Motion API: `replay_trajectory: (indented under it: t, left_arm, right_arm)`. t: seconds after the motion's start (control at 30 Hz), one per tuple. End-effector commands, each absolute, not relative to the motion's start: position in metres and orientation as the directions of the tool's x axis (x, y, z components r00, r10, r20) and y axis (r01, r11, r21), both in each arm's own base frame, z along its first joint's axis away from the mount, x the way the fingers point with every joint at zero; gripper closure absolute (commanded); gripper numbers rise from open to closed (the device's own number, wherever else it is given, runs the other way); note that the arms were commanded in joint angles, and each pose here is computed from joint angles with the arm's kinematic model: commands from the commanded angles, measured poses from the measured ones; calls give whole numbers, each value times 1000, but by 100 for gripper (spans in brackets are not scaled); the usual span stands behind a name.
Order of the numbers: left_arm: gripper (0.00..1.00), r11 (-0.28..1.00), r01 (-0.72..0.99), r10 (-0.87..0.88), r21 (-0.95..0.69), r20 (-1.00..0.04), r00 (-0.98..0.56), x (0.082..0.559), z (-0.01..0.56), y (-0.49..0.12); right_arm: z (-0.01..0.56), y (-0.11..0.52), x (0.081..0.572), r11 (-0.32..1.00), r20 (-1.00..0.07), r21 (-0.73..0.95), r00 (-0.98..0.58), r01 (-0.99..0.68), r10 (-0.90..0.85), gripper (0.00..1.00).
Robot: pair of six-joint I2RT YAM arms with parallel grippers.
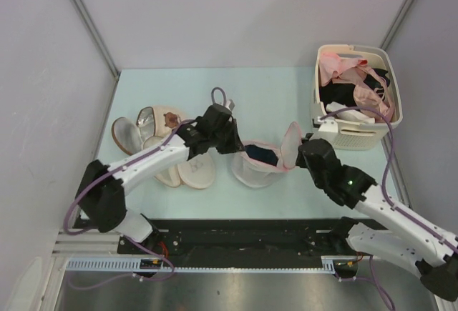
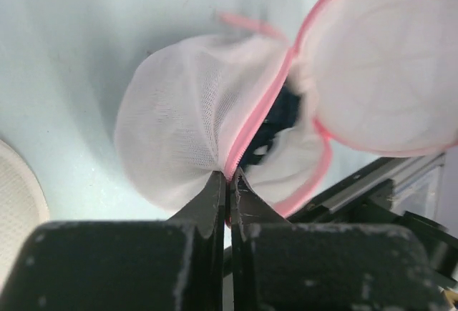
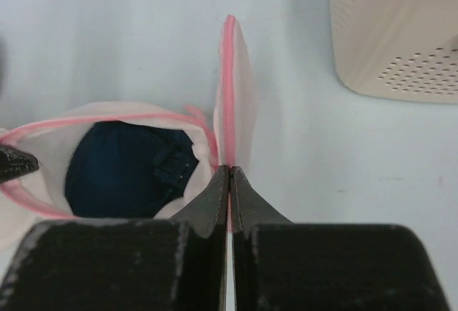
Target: Unzip the laundry bag and remove the bra
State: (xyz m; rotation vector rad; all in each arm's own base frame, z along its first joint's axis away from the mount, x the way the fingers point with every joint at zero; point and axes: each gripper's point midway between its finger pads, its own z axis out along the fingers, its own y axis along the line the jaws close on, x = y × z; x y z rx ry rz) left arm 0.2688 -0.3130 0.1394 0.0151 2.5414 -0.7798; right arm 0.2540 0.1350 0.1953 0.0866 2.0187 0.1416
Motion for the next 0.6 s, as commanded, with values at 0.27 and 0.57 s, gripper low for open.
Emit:
replay_trajectory:
  t: [0.27, 0.57]
  left_arm:
    - [99, 706, 341, -60, -620, -533, -844, 241, 193, -317]
    - [100, 729, 316, -15, -607, -476, -879, 224, 153, -309]
  right_arm:
    - [160, 112, 198, 932, -784, 346, -512, 107, 350, 87]
    - [209, 144, 198, 911, -822, 412, -441, -23, 360, 39]
